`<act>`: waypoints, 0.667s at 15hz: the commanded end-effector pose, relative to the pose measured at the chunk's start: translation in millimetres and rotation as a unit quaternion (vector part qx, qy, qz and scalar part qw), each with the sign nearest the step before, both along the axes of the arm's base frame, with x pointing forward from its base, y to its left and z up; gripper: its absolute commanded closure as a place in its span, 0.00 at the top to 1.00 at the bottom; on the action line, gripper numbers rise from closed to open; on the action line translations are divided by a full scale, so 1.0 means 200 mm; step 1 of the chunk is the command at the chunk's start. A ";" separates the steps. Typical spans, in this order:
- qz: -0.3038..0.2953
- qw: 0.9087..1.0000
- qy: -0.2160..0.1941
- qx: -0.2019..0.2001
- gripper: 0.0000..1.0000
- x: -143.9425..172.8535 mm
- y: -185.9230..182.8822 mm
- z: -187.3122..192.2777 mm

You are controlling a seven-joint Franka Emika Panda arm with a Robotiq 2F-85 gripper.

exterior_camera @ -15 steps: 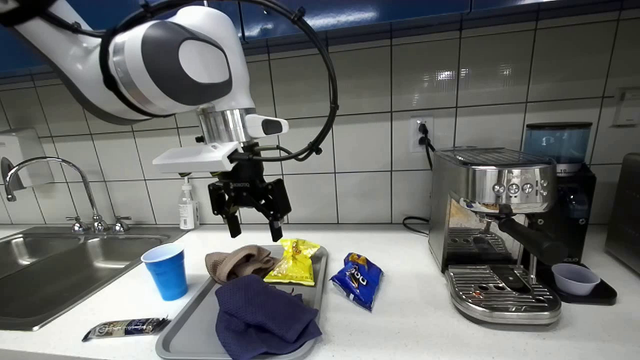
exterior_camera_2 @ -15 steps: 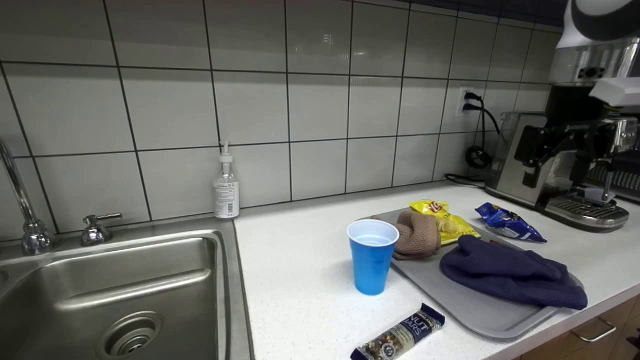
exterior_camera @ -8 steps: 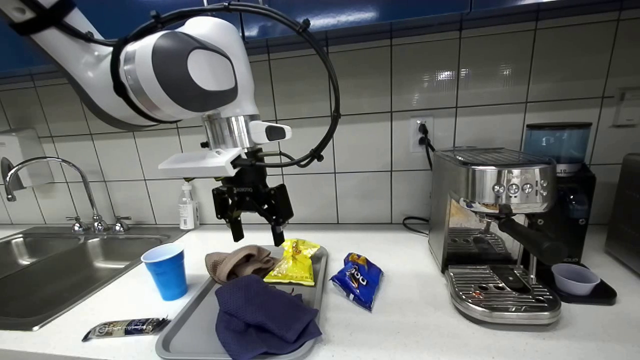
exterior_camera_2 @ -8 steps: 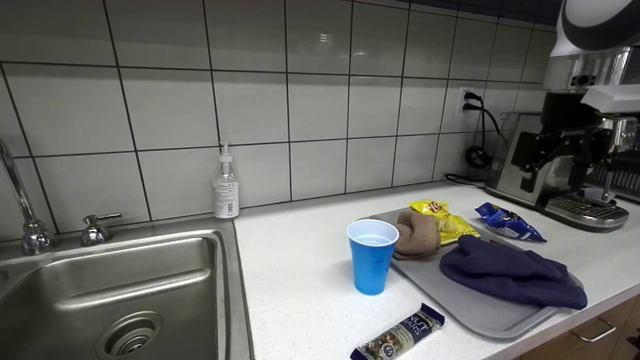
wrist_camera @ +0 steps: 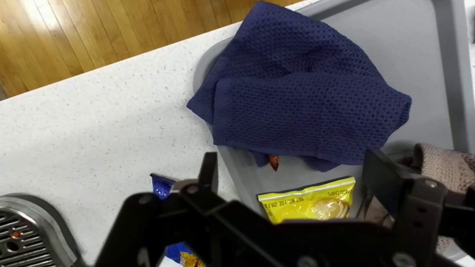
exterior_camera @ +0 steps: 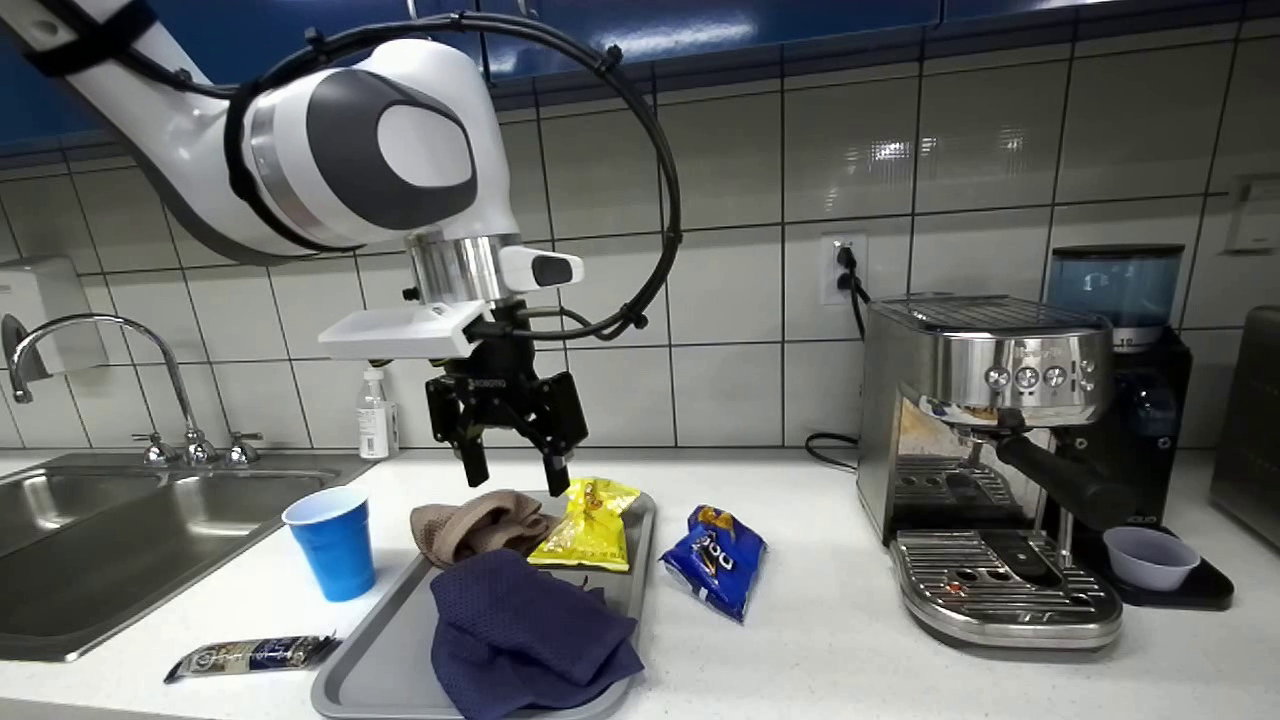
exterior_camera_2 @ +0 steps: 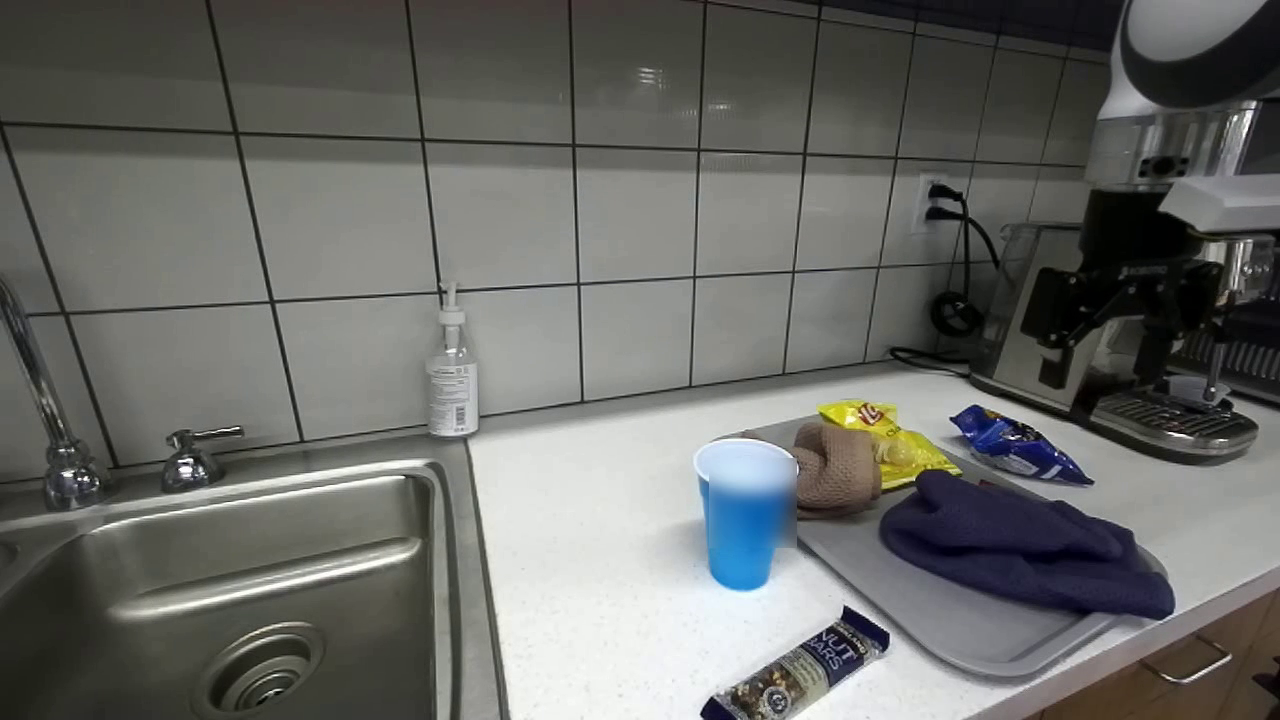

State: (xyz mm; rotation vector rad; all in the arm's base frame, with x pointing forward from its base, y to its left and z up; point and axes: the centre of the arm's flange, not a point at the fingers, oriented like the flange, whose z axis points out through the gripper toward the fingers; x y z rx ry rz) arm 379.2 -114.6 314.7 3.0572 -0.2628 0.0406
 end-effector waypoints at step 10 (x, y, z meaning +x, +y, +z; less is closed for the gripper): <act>-0.033 0.999 -0.023 0.017 1.00 0.36 -0.02 -0.27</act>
